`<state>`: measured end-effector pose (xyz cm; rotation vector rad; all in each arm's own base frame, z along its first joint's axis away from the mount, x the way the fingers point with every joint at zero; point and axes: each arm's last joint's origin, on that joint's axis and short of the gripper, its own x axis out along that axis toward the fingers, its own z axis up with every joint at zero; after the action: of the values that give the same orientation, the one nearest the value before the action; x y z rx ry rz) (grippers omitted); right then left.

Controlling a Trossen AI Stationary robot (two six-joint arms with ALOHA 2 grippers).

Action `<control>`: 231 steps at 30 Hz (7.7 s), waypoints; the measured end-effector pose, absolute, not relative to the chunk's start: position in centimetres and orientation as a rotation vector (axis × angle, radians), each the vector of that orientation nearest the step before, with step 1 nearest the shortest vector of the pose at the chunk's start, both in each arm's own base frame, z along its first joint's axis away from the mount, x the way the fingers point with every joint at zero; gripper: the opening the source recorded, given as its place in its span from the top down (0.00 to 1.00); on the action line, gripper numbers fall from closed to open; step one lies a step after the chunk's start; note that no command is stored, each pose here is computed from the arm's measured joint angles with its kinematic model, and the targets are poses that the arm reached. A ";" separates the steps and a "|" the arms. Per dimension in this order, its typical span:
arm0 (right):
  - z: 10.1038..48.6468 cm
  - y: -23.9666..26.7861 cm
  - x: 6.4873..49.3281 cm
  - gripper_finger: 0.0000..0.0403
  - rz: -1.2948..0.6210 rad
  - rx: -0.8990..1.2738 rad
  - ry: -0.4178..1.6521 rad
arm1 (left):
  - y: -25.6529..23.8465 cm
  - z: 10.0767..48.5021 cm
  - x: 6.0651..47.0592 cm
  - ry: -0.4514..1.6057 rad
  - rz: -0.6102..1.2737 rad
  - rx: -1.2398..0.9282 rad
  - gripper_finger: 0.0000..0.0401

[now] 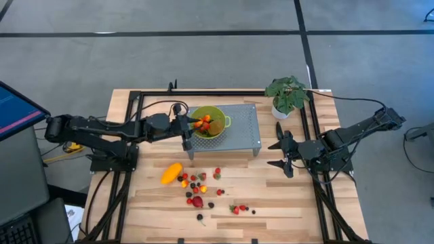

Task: Pick & Place Fruit
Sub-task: Put the strawberry into the green strainer bowl on the shelf, then put the peach into the green strainer bowl on the shelf, then put the red cherry into the green strainer bowl on the shelf

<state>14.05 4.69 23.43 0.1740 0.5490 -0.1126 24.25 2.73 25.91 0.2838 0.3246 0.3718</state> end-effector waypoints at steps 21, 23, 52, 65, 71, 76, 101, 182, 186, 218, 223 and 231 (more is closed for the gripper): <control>23.4 4.7 14.0 0.25 -0.113 0.174 0.549 | 0.3 29.0 21.9 0.154 0.296 0.196 0.48; 23.4 4.7 14.0 0.25 -0.113 0.174 0.549 | -0.8 29.2 21.8 0.130 0.194 0.150 0.48; 23.4 4.7 14.0 0.25 -0.112 0.174 0.549 | -13.4 16.6 23.1 0.735 -0.237 0.413 0.48; 23.4 4.7 14.0 0.25 -0.112 0.174 0.549 | -12.9 15.2 22.3 0.892 -0.158 0.328 0.48; 23.4 4.7 14.0 0.25 -0.112 0.174 0.549 | -12.6 14.8 22.1 0.904 -0.152 0.327 0.48; 23.4 4.7 14.0 0.25 -0.113 0.174 0.549 | -11.6 13.3 21.1 0.955 -0.108 0.294 0.48; 23.4 4.7 14.0 0.25 -0.112 0.174 0.549 | -11.1 11.6 20.3 0.846 -0.118 0.207 0.48; 23.4 4.7 14.0 0.25 -0.113 0.174 0.549 | 1.7 22.7 24.5 0.020 0.508 0.283 0.60; 23.4 4.7 14.0 0.25 -0.112 0.174 0.549 | 1.7 22.8 24.4 0.016 0.509 0.286 0.52; 23.4 4.7 14.0 0.25 -0.113 0.174 0.549 | -10.0 19.8 20.3 0.341 -0.020 0.226 0.46; 23.4 4.7 14.0 0.25 -0.113 0.174 0.549 | -9.7 18.1 19.5 0.514 0.017 0.166 0.46; 23.4 4.7 14.0 0.25 -0.112 0.174 0.549 | -9.4 17.2 19.1 0.603 0.069 0.082 0.47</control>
<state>14.05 4.69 23.43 0.1739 0.5488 -0.1124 19.07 -9.36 17.20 0.0819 0.6033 0.0691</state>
